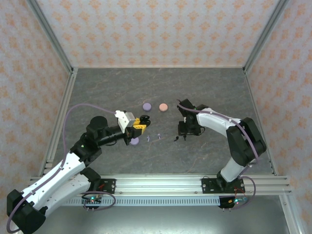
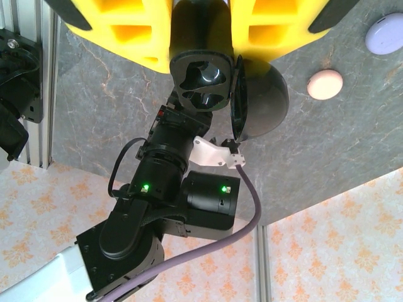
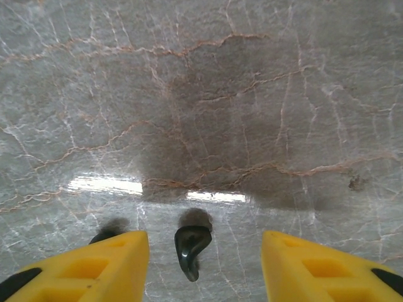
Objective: Insert the wireless bluetooth earbuds into the charging case
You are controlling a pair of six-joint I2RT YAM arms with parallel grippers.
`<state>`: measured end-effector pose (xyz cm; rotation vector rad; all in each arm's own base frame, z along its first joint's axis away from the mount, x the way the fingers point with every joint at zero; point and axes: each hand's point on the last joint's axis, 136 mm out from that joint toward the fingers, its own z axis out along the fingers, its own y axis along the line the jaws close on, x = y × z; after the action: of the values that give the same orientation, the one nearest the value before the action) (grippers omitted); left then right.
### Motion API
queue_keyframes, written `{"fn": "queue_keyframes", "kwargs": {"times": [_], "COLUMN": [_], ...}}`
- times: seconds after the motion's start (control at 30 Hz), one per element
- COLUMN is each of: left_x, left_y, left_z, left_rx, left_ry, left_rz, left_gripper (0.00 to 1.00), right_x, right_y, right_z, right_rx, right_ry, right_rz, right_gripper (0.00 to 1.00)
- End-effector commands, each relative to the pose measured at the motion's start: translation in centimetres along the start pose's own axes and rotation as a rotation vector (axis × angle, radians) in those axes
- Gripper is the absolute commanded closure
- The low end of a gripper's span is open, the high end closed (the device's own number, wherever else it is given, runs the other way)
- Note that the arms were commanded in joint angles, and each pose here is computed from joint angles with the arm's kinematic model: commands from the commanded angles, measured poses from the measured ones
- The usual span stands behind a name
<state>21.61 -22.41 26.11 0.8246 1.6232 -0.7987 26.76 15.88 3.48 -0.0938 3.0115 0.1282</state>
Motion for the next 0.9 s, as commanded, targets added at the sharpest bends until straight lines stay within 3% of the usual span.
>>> {"fn": "queue_keyframes", "kwargs": {"times": [0.0,0.47,0.87], "left_x": [-0.1,0.0,-0.1], "left_y": [0.1,0.4,0.3], "left_z": [-0.1,0.0,0.1], "left_rx": [-0.015,-0.026,-0.023], "left_ry": [-0.014,-0.002,0.001], "left_rz": [0.008,0.007,0.006], "left_gripper": [1.0,1.0,1.0], "right_x": [0.4,1.4,1.0], "right_y": [-0.1,0.4,0.4], "right_z": [0.4,1.8,1.7], "right_rx": [0.01,-0.011,-0.011], "right_ry": [0.039,0.111,0.097], "right_rz": [0.0,0.003,-0.004], "right_gripper": [0.52,0.66,0.76]}}
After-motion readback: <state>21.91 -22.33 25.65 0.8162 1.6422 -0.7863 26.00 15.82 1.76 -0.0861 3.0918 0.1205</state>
